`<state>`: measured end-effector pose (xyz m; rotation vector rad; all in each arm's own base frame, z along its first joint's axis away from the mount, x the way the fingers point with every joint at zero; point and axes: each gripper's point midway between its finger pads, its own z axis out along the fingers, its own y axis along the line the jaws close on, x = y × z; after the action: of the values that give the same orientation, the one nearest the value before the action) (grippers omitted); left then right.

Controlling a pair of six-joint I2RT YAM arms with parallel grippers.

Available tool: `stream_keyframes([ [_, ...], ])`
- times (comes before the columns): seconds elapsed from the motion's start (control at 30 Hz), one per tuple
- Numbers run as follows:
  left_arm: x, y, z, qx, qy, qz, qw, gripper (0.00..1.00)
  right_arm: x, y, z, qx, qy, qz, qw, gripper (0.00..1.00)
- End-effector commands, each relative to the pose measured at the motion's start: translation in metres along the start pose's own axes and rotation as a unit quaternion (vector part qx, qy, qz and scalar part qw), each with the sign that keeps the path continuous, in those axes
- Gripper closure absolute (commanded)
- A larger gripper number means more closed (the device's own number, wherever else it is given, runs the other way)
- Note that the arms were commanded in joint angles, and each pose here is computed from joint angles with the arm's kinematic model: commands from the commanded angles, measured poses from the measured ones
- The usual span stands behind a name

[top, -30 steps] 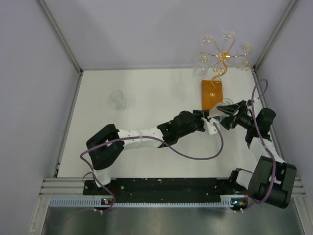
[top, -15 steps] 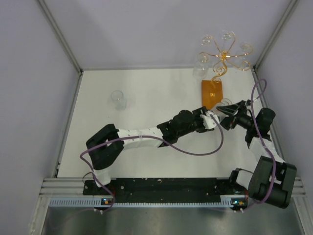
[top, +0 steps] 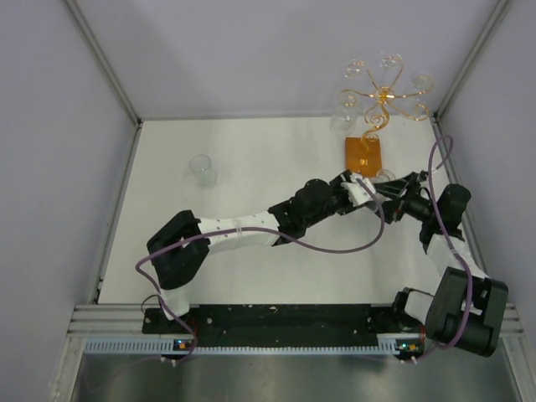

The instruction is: Take the wine glass off the wine glass rack

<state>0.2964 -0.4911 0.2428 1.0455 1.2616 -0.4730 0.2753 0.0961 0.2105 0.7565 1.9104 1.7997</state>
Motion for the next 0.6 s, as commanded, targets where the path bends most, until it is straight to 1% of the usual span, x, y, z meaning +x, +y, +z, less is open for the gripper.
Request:
stream_keyframes([
  [0.0, -0.053, 0.024, 0.004, -0.031, -0.063, -0.030, 0.997, 0.51, 0.009, 0.026, -0.003, -0.025, 0.024, -0.064, 0.997, 1.00],
  [0.1, -0.046, 0.021, 0.009, -0.024, -0.052, -0.016, 0.998, 0.58, 0.009, 0.025, -0.003, -0.024, 0.024, -0.062, 0.997, 1.00],
  [0.23, -0.040, 0.018, 0.010, -0.016, -0.048, 0.014, 0.999, 0.76, 0.008, 0.022, -0.002, -0.020, 0.025, -0.054, 0.998, 1.00],
  [0.27, -0.039, 0.017, 0.011, -0.013, -0.049, 0.025, 0.998, 0.82, 0.008, 0.021, -0.002, -0.019, 0.024, -0.053, 0.998, 1.00],
  [0.3, -0.040, 0.018, 0.011, -0.013, -0.054, 0.037, 0.998, 0.94, 0.008, 0.019, -0.002, -0.018, 0.026, -0.050, 0.998, 1.00],
  [0.33, -0.039, 0.018, 0.011, -0.016, -0.056, 0.048, 0.997, 1.00, 0.007, 0.018, -0.002, -0.016, 0.025, -0.047, 0.998, 1.00],
  [0.37, -0.041, 0.022, 0.011, -0.023, -0.061, 0.063, 0.996, 1.00, 0.007, 0.016, -0.002, -0.014, 0.025, -0.044, 0.999, 0.90],
  [0.4, -0.043, 0.025, 0.012, -0.030, -0.064, 0.076, 0.995, 1.00, 0.007, 0.014, -0.001, -0.009, 0.025, -0.040, 0.999, 0.65],
  [0.43, -0.045, 0.028, 0.012, -0.036, -0.068, 0.085, 0.993, 1.00, 0.006, 0.013, -0.001, -0.004, 0.025, -0.040, 0.999, 0.44],
  [0.47, -0.049, 0.033, 0.011, -0.045, -0.073, 0.093, 0.992, 1.00, 0.004, 0.010, 0.000, 0.004, 0.021, -0.037, 0.999, 0.08],
  [0.5, -0.053, 0.039, 0.010, -0.051, -0.077, 0.100, 0.991, 1.00, 0.003, 0.009, 0.000, 0.013, 0.022, -0.037, 0.999, 0.01],
  [0.57, -0.054, 0.050, 0.006, -0.056, -0.070, 0.113, 0.990, 1.00, 0.000, 0.003, -0.003, 0.034, 0.015, -0.028, 0.999, 0.01],
])
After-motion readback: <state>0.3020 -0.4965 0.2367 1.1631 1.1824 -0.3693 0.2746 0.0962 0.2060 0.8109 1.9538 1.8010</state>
